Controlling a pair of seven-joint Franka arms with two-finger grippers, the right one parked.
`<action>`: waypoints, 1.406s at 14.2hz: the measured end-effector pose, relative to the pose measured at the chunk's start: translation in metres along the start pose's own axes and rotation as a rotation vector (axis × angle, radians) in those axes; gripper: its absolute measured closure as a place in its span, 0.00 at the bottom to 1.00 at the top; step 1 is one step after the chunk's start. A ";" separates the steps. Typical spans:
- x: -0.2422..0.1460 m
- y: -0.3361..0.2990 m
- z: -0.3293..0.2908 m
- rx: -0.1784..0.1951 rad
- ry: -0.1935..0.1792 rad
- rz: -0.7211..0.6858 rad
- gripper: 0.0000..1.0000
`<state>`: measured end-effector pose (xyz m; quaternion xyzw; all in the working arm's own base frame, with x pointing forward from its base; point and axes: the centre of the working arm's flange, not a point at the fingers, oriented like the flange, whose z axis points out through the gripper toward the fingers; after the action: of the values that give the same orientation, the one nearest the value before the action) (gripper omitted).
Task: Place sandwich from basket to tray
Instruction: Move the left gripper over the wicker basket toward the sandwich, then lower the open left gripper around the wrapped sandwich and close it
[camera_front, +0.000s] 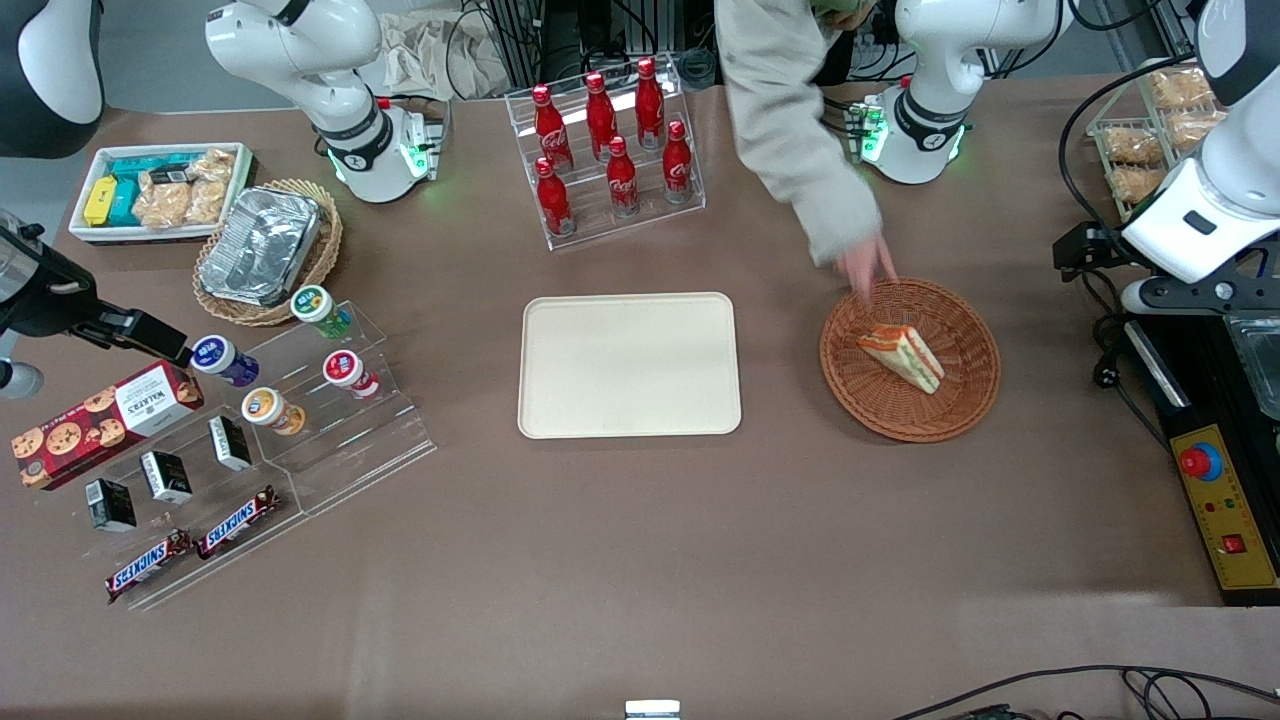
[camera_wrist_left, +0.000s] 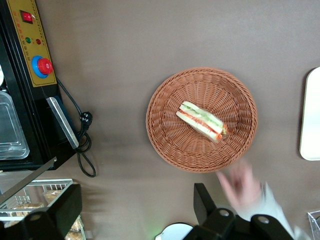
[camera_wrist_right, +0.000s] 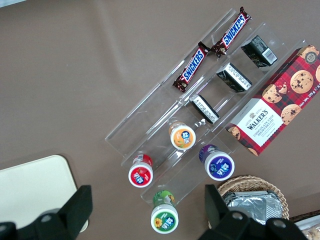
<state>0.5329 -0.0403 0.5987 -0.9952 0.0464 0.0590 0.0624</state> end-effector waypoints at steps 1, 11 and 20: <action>0.000 0.000 0.000 0.000 0.000 0.000 0.00; -0.008 0.014 0.064 -0.035 0.019 -0.107 0.00; -0.045 0.064 0.174 -0.072 0.034 -0.634 0.00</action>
<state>0.4628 -0.0771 0.4254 -0.9625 -0.2670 0.0217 0.0415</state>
